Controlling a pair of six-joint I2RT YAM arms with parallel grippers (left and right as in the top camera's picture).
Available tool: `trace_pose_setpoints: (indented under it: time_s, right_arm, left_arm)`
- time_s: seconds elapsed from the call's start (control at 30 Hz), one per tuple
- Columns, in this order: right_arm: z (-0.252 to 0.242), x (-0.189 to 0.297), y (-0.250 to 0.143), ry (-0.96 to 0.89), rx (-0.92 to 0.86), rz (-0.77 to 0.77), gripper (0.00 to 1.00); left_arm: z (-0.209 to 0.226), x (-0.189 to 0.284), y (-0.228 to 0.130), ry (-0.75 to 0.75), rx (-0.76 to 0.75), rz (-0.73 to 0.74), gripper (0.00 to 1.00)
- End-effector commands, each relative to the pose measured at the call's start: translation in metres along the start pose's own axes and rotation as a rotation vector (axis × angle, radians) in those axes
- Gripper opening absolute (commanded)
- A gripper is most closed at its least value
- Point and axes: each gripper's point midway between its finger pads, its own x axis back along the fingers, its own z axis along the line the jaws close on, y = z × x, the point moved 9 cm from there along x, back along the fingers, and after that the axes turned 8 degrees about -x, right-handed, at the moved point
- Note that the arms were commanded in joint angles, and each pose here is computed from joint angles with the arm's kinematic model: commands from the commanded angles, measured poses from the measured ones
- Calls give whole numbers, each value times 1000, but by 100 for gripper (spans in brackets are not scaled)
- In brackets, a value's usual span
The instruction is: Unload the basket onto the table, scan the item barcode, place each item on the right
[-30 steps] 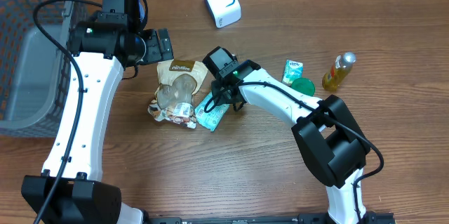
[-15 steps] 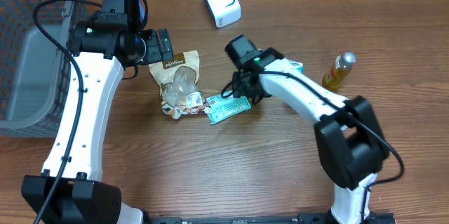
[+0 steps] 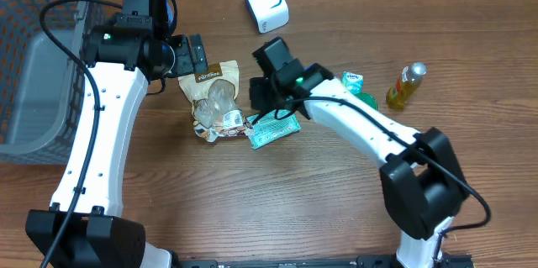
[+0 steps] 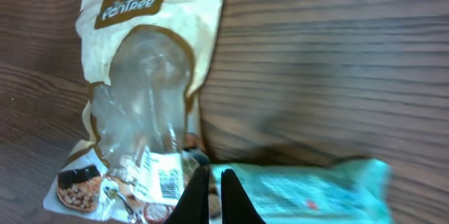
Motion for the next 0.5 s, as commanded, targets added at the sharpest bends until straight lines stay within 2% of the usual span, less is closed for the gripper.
trace_pose_setpoints:
  time_s: [0.0,0.17,0.47]
  right_arm:
    - [-4,-32,-9,-23,5,37,4]
    - [-1,-56,-22,30,12,121,5]
    - [28,-52,-41,304,97,286,9]
  left_arm:
    - [-2,1,2,-10,5,-9,100]
    - [-2,1,2,-10,5,-9,100]
    - [-2,1,2,-10,5,-9,99]
